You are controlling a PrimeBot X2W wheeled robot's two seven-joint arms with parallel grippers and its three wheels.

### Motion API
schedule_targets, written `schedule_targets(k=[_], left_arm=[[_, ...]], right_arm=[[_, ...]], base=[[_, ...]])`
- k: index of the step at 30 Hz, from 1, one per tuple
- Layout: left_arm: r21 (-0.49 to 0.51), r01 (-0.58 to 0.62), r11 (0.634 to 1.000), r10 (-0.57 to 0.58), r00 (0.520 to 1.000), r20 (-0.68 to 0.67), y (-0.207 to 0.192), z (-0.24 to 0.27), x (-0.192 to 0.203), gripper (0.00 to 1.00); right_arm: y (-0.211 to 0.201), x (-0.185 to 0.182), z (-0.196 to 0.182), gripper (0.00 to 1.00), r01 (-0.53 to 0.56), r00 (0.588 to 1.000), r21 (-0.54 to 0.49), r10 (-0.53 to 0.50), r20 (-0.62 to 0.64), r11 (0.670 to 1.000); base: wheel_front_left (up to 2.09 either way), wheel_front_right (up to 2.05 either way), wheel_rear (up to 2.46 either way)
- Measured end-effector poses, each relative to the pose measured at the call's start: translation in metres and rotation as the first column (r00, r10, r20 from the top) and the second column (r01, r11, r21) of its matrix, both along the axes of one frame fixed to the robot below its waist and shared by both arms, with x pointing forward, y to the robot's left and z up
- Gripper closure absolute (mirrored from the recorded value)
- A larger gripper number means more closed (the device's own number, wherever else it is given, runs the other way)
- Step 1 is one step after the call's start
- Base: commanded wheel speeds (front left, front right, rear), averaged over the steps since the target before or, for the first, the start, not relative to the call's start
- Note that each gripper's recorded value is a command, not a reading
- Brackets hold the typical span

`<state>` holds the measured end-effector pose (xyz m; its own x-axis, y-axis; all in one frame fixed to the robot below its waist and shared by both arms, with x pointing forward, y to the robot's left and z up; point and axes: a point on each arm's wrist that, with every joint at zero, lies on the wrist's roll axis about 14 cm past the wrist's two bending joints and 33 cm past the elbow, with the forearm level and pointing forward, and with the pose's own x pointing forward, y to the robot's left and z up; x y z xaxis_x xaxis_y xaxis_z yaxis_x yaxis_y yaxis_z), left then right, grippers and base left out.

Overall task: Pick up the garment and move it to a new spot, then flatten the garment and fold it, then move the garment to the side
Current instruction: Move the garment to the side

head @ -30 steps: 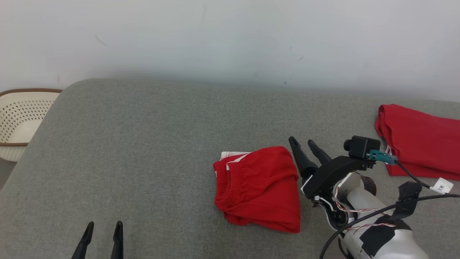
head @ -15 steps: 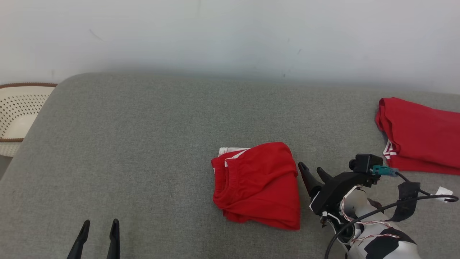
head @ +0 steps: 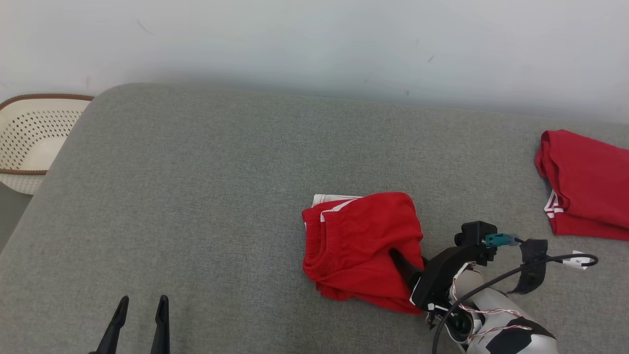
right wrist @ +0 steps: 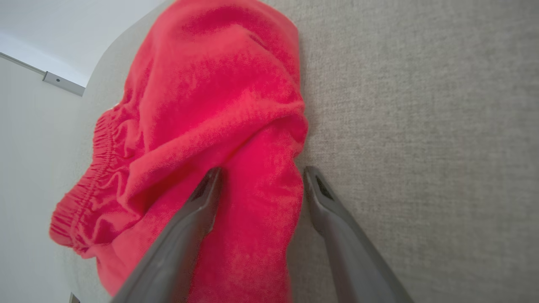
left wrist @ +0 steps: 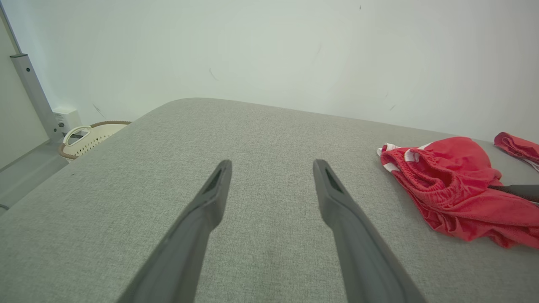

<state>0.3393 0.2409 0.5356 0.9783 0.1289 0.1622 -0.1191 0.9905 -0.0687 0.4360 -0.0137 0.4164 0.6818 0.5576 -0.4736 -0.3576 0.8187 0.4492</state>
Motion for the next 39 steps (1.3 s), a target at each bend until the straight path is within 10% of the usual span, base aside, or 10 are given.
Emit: schedule_targets(k=[1, 3, 23, 39], left_arm=[[-0.001, -0.001, 1.000, 0.001, 1.000, -0.001, 0.000, 0.000, 0.000, 0.00], [0.002, -0.003, 1.000, 0.003, 1.000, -0.002, 0.000, -0.001, 0.000, 0.00], [0.008, 0.094, 0.996, -0.094, 0.995, 0.020, -0.027, 0.005, 0.024, 0.00], [0.050, 0.189, 0.981, -0.189, 0.982, 0.005, -0.046, -0.004, 0.077, 0.00]], right_arm=[[0.001, -0.001, -0.001, 0.44, -0.008, 1.000, -0.002, 0.008, -0.010, 1.000], [0.004, -0.003, -0.001, 1.00, -0.020, 1.000, -0.003, 0.020, -0.012, 1.000], [-0.069, 0.047, 0.070, 1.00, 0.059, 0.947, -0.163, -0.003, 0.322, 0.985], [-0.190, 0.112, 0.085, 1.00, 0.196, 0.939, -0.437, -0.039, 0.341, 0.878]], base=[[0.00, 0.00, 0.00], [0.00, 0.00, 0.00], [0.00, 0.00, 0.00], [0.00, 0.00, 0.00]])
